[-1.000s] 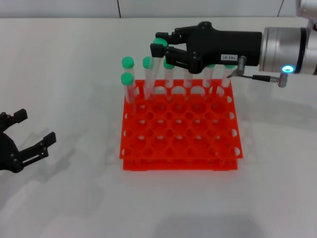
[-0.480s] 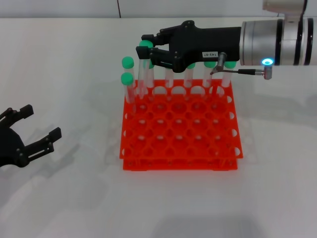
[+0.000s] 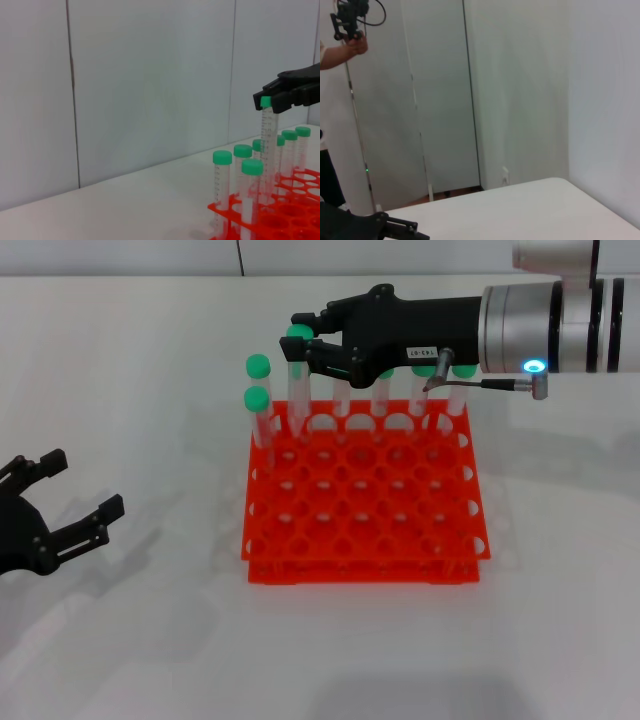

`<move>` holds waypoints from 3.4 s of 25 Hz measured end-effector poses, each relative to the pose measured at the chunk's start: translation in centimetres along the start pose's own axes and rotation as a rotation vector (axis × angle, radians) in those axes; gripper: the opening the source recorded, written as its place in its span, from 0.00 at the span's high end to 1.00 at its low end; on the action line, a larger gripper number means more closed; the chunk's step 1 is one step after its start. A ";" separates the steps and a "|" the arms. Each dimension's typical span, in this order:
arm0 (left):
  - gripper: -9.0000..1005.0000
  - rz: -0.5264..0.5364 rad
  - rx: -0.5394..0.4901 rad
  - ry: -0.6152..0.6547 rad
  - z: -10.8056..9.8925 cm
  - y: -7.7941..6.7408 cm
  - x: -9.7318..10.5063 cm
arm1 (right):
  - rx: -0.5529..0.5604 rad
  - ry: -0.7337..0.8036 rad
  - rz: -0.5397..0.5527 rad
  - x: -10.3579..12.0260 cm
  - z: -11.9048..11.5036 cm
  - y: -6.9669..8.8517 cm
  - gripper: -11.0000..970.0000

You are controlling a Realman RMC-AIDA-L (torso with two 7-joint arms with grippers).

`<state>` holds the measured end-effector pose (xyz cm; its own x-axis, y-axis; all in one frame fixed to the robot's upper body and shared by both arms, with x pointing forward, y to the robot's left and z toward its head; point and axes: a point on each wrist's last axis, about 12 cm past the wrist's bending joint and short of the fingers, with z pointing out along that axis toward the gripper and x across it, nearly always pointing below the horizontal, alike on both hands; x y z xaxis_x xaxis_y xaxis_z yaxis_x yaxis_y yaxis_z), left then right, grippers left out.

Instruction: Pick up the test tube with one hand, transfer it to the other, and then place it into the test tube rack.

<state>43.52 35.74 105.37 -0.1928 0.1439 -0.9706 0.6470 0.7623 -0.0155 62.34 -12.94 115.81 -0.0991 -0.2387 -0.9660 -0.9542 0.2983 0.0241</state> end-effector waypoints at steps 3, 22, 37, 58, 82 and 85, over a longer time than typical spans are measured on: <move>0.11 0.000 -0.001 -0.002 0.0 0.0 0.0 | 0.010 0.005 -0.001 0.2 0.0 -0.1 0.73; 0.11 0.002 0.006 -0.006 0.4 0.1 -0.2 | 0.028 0.078 -0.025 1.3 0.8 0.2 0.73; 0.11 0.002 0.007 -0.007 0.5 0.1 -0.3 | 0.052 0.103 -0.012 2.6 0.7 0.4 0.73; 0.11 0.000 0.008 -0.002 0.4 0.1 -0.1 | 0.022 0.123 -0.021 2.8 0.9 1.0 0.71; 0.11 -0.003 0.071 -0.024 0.5 -0.1 -0.8 | 0.051 0.003 0.001 5.8 -8.8 2.0 0.45; 0.11 -0.012 0.090 -0.012 0.7 -0.1 -0.8 | 0.101 -0.003 0.019 7.0 -10.4 2.0 0.43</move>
<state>44.15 35.13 106.01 -0.1924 0.1277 -0.9730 0.7088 0.7038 -0.0478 56.77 -23.66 111.76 -0.1154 -0.2293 -0.9665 -0.9186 0.3948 0.0161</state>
